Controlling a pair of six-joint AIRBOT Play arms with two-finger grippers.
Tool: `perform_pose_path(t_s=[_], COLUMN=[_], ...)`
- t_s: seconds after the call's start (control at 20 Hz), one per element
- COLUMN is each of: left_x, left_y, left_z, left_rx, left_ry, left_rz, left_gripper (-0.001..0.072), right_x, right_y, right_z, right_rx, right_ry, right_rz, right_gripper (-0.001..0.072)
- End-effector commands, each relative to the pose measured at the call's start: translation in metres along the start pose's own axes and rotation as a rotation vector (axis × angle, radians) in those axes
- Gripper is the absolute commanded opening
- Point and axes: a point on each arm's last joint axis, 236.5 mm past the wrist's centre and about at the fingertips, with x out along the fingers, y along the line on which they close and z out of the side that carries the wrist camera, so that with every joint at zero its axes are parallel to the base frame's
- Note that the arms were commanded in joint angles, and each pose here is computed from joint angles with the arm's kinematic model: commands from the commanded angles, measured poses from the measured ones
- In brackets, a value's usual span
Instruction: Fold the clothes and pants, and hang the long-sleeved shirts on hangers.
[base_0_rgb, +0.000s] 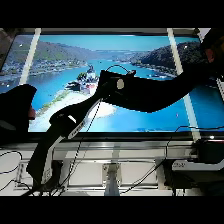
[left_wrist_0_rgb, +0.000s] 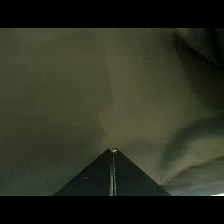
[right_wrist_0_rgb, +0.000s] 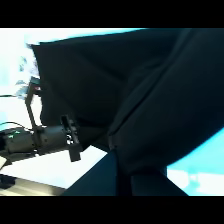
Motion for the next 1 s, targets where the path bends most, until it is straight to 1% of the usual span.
perform_pose_path(t_s=[0.0,0.1,0.15,0.2,0.3,0.4,0.55,0.6,0.65,0.7,0.75,0.8,0.85,0.9,0.95], left_x=[-0.055,-0.128,-0.167,-0.203,-0.264,-0.313,-0.352,-0.358,-0.362,-0.364,-0.365,-0.365,-0.364,-0.363,-0.364], left_y=[0.046,0.095,0.115,0.130,0.150,0.158,0.169,0.174,0.178,0.181,0.182,0.179,0.174,0.166,0.157], left_z=[0.038,0.063,0.075,0.087,0.104,0.111,0.112,0.109,0.106,0.103,0.102,0.102,0.103,0.105,0.108], left_rx=[0.099,0.115,0.095,0.063,-0.007,-0.075,-0.128,-0.139,-0.150,-0.159,-0.167,-0.171,-0.173,-0.173,-0.156], left_ry=[-0.098,-0.147,-0.186,-0.242,-0.345,-0.427,-0.482,-0.481,-0.473,-0.467,-0.464,-0.466,-0.468,-0.477,-0.485], left_rz=[0.208,0.368,0.418,0.437,0.445,0.408,0.398,0.405,0.409,0.410,0.404,0.388,0.363,0.332,0.302], left_gripper=[0.0004,0.0005,0.0005,0.0005,0.0005,0.0005,0.0006,0.0007,0.0007,0.0007,0.0006,0.0007,0.0007,0.0006,0.0007], right_x=[0.013,0.051,0.075,0.100,0.153,0.212,0.307,0.326,0.336,0.339,0.335,0.328,0.316,0.303,0.286], right_y=[0.052,0.091,0.114,0.134,0.178,0.224,0.270,0.275,0.276,0.271,0.264,0.256,0.245,0.236,0.228], right_z=[-0.001,-0.016,-0.028,-0.040,-0.068,-0.097,-0.170,-0.193,-0.214,-0.223,-0.221,-0.215,-0.199,-0.177,-0.148], right_rx=[-0.093,-0.176,-0.229,-0.285,-0.411,-0.520,-0.625,-0.651,-0.689,-0.749,-0.799,-0.822,-0.816,-0.807,-0.802], right_ry=[-0.012,0.066,0.108,0.142,0.184,0.182,0.234,0.264,0.300,0.313,0.320,0.333,0.338,0.323,0.286], right_rz=[0.061,0.099,0.111,0.114,0.111,0.135,0.179,0.180,0.170,0.130,0.087,0.034,-0.033,-0.084,-0.128], right_gripper=[0.0009,0.0009,0.0009,0.0008,0.0007,0.0007,0.0020,0.0108,0.0352,0.0523,0.0527,0.0515,0.0486,0.0474,0.0445])
